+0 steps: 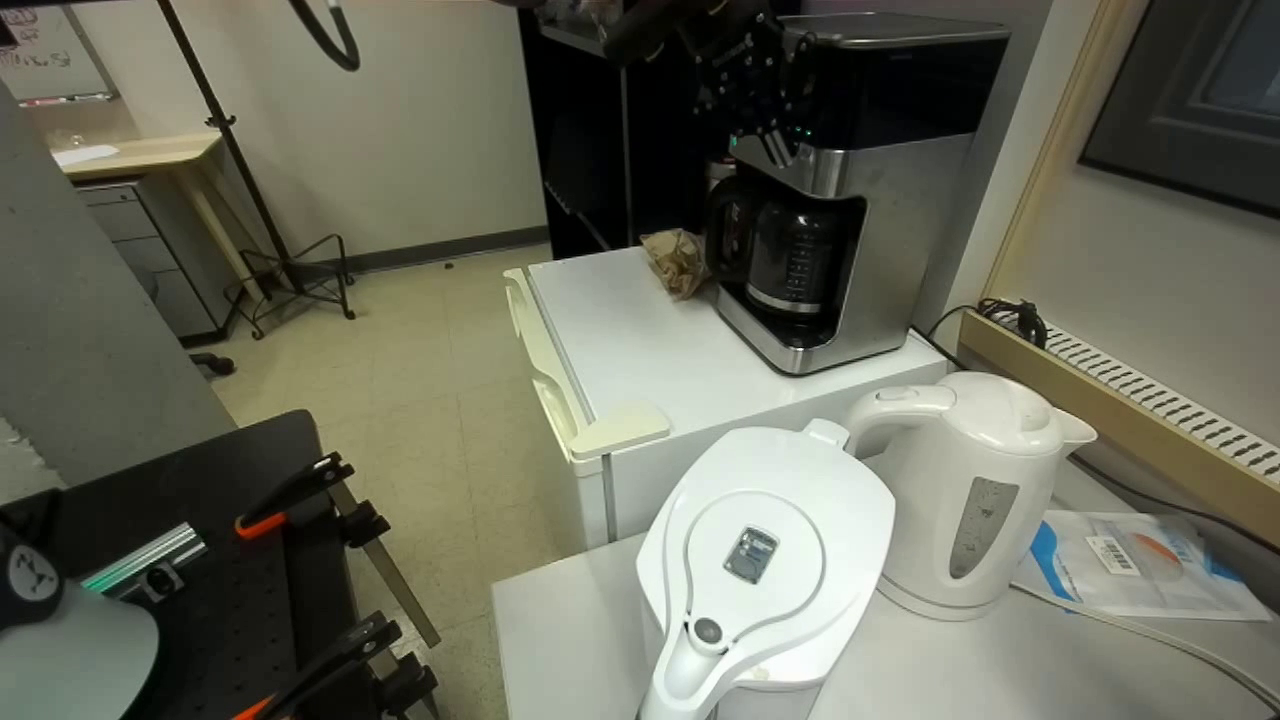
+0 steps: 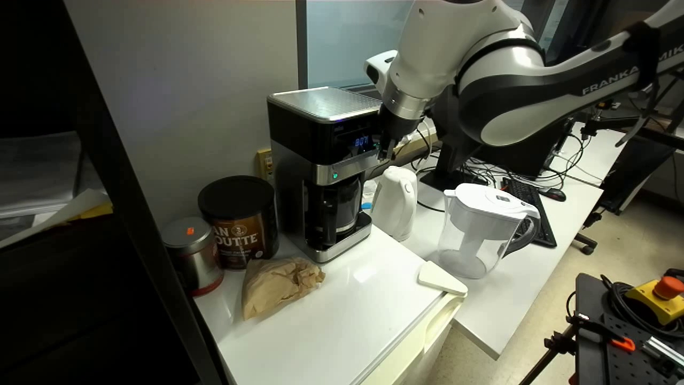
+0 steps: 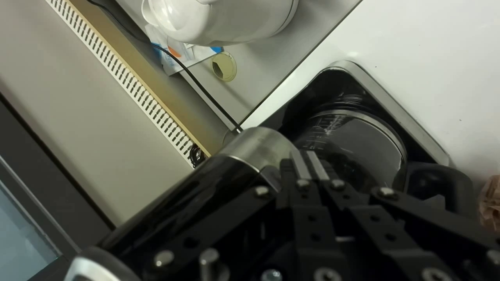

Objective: Press a button on the coffee making machine

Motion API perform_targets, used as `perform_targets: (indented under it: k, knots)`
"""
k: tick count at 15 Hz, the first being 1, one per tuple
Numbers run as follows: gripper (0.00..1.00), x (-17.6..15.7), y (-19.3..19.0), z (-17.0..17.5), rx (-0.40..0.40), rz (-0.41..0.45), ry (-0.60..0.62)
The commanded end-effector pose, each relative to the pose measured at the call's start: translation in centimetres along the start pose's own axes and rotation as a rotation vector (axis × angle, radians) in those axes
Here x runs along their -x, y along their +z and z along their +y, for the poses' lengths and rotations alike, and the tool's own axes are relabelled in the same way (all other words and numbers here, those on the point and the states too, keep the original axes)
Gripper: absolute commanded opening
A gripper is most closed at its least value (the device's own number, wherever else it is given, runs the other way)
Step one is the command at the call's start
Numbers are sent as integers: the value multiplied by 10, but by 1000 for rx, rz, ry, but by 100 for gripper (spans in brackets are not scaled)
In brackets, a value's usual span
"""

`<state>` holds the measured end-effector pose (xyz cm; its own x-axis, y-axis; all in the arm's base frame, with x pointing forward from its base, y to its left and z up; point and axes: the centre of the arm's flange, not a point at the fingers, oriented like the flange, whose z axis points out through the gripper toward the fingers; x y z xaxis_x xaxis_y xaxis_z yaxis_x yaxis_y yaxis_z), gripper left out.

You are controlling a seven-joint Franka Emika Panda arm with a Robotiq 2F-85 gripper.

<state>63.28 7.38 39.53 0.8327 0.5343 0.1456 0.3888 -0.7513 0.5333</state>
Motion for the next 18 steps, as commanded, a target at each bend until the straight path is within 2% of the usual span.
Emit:
perform_targets:
  k: [1, 8, 18]
  knots:
    - [2, 5, -10, -7, 31, 38, -29]
    - [2, 43, -37, -38, 69, 91, -145]
    - [2, 86, -55, -57, 109, 79, -239]
